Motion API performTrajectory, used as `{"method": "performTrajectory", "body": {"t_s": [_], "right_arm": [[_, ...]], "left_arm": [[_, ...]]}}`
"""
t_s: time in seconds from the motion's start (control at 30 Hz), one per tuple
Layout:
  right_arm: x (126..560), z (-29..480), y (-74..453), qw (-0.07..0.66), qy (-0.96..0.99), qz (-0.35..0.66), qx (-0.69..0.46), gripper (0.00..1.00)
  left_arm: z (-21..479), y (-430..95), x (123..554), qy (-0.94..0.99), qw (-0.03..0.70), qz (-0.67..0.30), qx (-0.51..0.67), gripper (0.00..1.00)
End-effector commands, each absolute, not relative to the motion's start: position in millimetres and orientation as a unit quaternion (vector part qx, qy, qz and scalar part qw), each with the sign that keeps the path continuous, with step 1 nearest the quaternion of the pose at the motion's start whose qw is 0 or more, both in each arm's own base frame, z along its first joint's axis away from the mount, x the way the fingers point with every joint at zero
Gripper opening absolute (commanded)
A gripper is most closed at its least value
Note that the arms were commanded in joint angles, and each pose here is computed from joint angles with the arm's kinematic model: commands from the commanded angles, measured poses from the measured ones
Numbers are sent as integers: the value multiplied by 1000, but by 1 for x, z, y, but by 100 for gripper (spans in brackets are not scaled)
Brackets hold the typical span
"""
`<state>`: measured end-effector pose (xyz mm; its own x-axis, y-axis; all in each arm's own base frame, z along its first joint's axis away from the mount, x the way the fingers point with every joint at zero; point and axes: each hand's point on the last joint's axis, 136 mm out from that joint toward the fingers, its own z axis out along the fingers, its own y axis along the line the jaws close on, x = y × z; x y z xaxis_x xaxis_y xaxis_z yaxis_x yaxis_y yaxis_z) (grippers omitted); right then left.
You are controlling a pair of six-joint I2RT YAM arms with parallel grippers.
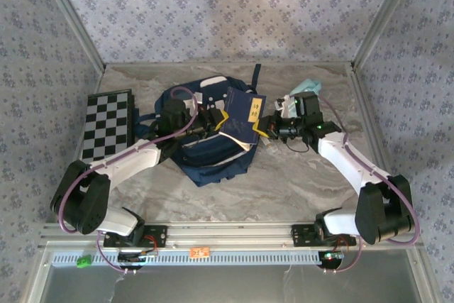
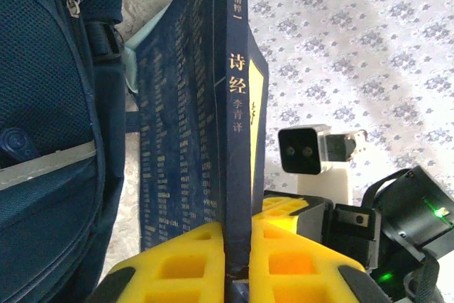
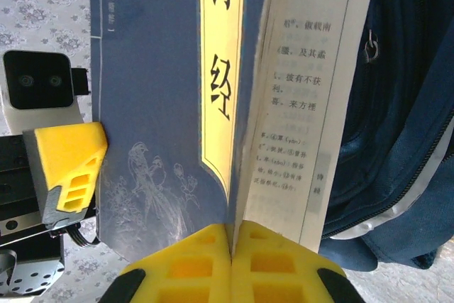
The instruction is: Pack books, pencil case, and school supplies into a backpack
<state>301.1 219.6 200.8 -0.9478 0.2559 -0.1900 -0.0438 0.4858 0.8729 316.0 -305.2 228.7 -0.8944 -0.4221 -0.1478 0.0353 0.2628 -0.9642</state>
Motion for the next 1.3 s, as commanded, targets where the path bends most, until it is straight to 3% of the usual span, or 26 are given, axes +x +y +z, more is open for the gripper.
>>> {"method": "performTrajectory", "body": {"t_s": [0.0, 0.23, 0.33, 0.43, 0.7, 0.83, 0.93, 1.27], "right_arm": [[301, 209, 221, 159, 846, 508, 37, 3], [291, 197, 202, 150, 854, 494, 68, 71], [290, 207, 208, 141, 828, 538, 66, 90], [290, 217, 214, 135, 817, 557, 61, 100], [303, 258, 225, 161, 758, 629, 53, 100], [305, 284, 226, 183, 726, 661, 49, 97], [303, 300, 225, 195, 713, 672, 48, 89], [295, 302, 217, 221, 742, 631, 39, 45]], "left_arm": [[258, -313, 315, 757, 207, -612, -95, 3], [287, -315, 325, 728, 227, -640, -93, 0], [306, -322, 324, 710, 224, -663, -82, 0], [323, -326, 324, 693, 231, -678, -79, 0], [355, -341, 320, 662, 233, -709, -72, 0], [348, -340, 322, 671, 236, -699, -77, 0], [329, -335, 326, 697, 247, -667, -87, 0], [282, -316, 328, 753, 262, -595, -101, 0]]}}
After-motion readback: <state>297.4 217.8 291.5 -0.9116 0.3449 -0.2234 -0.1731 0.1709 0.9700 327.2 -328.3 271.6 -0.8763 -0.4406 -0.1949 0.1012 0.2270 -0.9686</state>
